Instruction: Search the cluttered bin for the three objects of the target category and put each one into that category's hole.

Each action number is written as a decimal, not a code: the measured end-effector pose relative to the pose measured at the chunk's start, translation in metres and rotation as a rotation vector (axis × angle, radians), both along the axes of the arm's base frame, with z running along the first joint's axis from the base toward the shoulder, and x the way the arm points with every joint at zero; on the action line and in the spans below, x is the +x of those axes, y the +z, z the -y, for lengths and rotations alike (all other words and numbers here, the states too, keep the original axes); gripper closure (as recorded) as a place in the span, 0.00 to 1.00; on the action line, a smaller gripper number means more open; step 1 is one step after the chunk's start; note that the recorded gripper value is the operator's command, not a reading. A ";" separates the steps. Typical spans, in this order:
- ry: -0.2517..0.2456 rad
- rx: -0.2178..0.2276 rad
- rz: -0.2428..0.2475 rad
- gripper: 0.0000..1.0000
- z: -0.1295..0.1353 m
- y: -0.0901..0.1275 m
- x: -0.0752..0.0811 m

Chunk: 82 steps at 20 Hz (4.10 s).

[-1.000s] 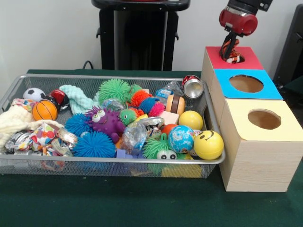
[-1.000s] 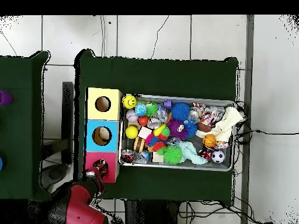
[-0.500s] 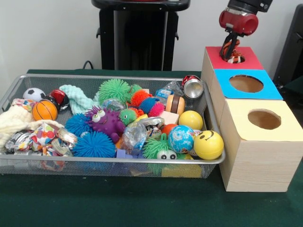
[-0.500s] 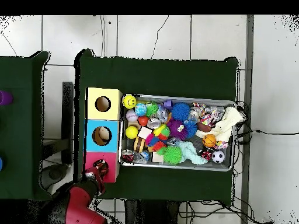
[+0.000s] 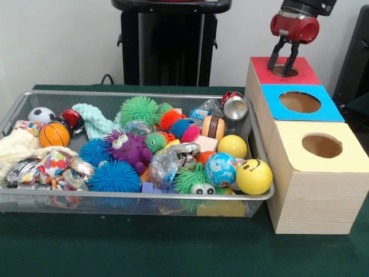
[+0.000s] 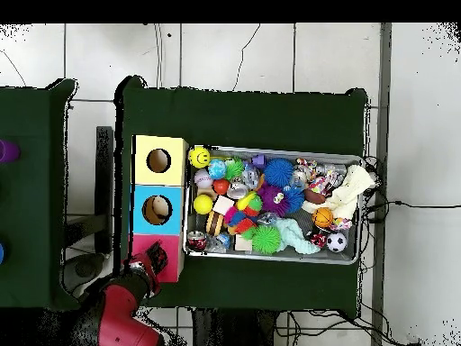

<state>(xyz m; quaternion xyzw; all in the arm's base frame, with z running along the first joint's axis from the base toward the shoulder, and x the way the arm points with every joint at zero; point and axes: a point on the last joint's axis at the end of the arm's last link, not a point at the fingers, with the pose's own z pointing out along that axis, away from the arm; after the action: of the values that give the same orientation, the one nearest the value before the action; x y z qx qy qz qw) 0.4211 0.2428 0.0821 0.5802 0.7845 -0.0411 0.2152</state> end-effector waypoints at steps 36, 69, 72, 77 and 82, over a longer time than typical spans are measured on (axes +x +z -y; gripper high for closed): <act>-0.293 0.264 -0.049 0.00 0.155 0.112 0.020; -0.192 0.255 -0.334 0.00 0.249 -0.032 -0.045; -0.170 0.248 -0.344 0.00 0.250 -0.043 -0.051; -0.150 0.244 -0.348 0.00 0.257 -0.057 -0.055; -0.140 0.252 -0.380 0.00 0.262 -0.073 -0.063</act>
<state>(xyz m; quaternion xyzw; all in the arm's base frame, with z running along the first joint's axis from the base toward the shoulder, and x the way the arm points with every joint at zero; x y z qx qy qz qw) 0.3580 -0.0187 0.0095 0.6372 0.7677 -0.0661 -0.0138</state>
